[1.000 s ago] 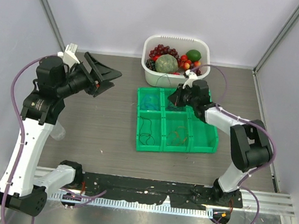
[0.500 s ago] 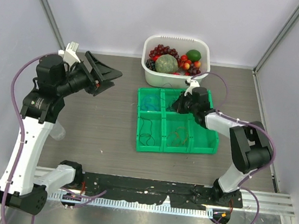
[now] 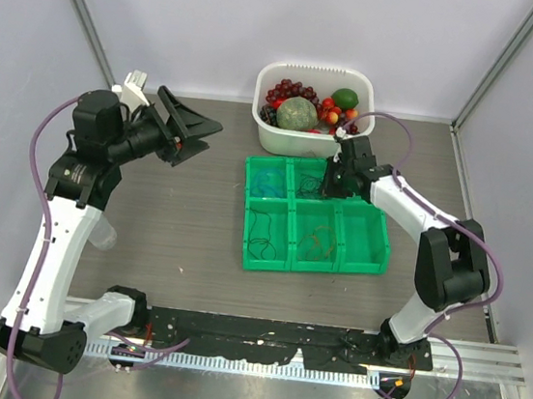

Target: Untangle the cables

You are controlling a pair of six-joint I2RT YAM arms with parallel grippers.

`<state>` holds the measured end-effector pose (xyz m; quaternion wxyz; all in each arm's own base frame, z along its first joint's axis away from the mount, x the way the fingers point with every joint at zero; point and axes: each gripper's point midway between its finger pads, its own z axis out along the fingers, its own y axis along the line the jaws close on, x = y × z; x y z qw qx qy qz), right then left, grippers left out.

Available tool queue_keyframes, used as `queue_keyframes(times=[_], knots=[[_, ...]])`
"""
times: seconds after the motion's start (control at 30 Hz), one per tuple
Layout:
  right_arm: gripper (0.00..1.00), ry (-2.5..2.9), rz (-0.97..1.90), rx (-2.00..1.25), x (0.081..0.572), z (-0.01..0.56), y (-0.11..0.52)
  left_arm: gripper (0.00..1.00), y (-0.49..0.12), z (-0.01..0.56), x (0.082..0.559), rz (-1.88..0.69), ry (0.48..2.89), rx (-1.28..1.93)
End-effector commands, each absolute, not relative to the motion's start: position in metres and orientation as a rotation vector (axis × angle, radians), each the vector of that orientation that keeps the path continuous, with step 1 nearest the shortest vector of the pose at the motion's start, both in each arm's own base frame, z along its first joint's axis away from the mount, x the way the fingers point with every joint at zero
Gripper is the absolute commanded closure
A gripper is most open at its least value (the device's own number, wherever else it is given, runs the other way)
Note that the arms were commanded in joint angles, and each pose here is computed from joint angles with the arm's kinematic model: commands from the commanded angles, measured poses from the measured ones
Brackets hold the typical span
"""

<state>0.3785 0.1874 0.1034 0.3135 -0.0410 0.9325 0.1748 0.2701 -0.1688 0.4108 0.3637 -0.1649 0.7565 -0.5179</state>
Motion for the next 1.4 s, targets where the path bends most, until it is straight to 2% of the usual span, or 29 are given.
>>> queue_keyframes(times=[0.0,0.2,0.3,0.47,0.6,0.8,1.13,1.37], knots=[[0.93,2.621,0.332,-0.126,0.363,0.084,0.176,0.22,-0.172,0.421,0.269,-1.376,1.911,-0.371],[0.87,2.65,0.271,-0.187,0.363,0.079,0.182,0.22,-0.17,0.42,0.263,-1.368,1.91,-0.376],[0.75,2.626,0.258,-0.196,0.368,0.088,0.184,0.23,-0.169,0.422,0.26,-1.364,1.903,-0.374],[0.61,2.588,0.21,-0.212,0.373,0.109,0.178,0.22,-0.167,0.421,0.256,-1.356,1.901,-0.381],[0.53,2.59,0.189,-0.236,0.366,0.119,0.174,0.22,-0.167,0.421,0.256,-1.36,1.898,-0.392],[0.46,2.498,0.163,-0.233,0.365,0.138,0.167,0.23,-0.167,0.419,0.257,-1.363,1.895,-0.401],[0.44,2.361,0.072,-0.077,0.416,0.148,0.165,0.23,-0.168,0.419,0.251,-1.387,1.89,-0.418],[0.51,2.287,-0.001,-0.09,0.452,0.151,0.166,0.22,-0.165,0.414,0.24,-1.385,1.897,-0.435]])
